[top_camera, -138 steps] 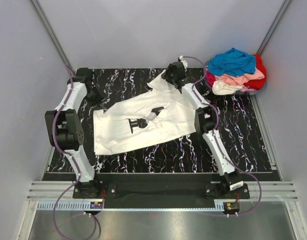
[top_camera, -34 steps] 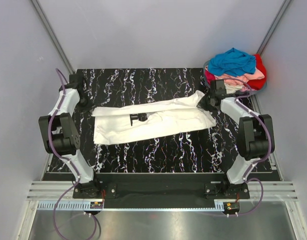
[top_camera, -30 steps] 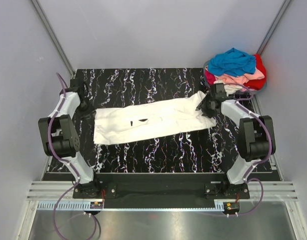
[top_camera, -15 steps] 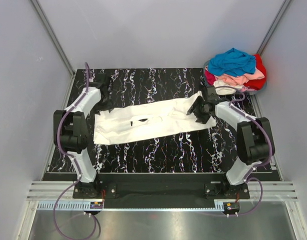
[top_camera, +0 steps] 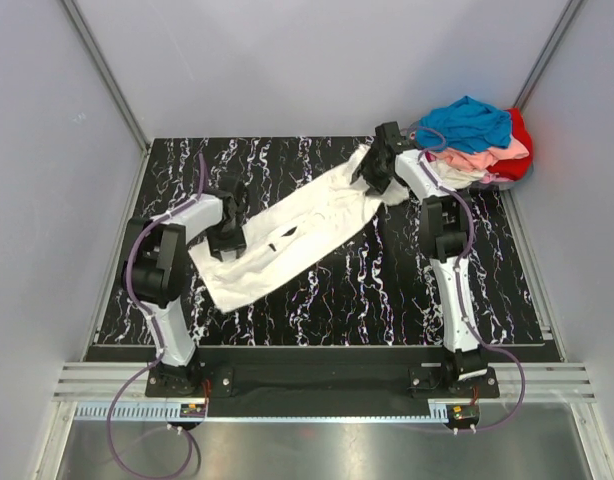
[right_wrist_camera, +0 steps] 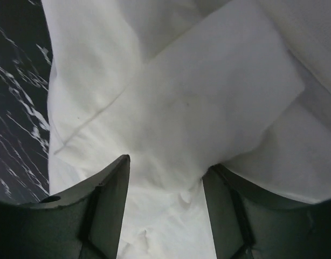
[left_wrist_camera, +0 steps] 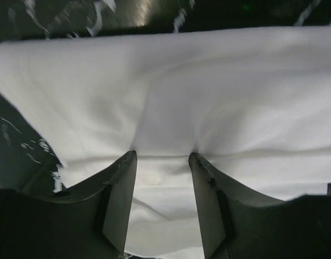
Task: Fold and stack the t-shirts
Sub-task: Fold the tshirt
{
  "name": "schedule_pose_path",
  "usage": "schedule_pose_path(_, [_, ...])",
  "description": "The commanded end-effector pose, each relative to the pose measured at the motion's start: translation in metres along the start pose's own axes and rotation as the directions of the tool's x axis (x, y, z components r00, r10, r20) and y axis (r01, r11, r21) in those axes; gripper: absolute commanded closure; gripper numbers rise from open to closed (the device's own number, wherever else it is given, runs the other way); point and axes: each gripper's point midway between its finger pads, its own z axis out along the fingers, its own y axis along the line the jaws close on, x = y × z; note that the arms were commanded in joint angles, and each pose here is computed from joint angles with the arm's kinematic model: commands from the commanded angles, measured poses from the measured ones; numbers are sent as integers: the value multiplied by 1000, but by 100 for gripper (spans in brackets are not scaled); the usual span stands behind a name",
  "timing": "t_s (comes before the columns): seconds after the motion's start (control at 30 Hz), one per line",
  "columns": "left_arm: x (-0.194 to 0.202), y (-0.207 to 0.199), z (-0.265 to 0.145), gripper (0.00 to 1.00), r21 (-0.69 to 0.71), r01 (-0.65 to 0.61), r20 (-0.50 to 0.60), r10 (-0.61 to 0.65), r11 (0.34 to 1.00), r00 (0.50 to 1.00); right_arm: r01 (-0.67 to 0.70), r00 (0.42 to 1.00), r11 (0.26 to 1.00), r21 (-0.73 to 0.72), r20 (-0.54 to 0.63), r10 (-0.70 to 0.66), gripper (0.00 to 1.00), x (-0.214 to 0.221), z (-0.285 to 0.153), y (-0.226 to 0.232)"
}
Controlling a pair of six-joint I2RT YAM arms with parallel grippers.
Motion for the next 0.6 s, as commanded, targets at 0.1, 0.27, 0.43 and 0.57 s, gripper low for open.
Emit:
schedule_pose_path(0.1, [111, -45, -7, 50, 223, 18, -181, 23, 975, 983, 13, 999, 980, -199, -44, -23, 34, -18, 34, 56])
schedule_pose_path(0.27, [177, -84, -21, 50, 346, -12, -219, 93, 938, 971, -102, 994, 862, -496, -92, 65, 33, -19, 62, 113])
schedule_pose_path(0.43, [244, -115, -45, 50, 485, -57, -249, 200, 873, 948, -98, 995, 781, -617, -41, 93, 34, -25, 78, 143])
schedule_pose_path(0.57, [267, -106, -59, 49, 484, -42, -256, 188, 874, 948, -90, 990, 742, -665, 24, 142, 34, -42, 80, 152])
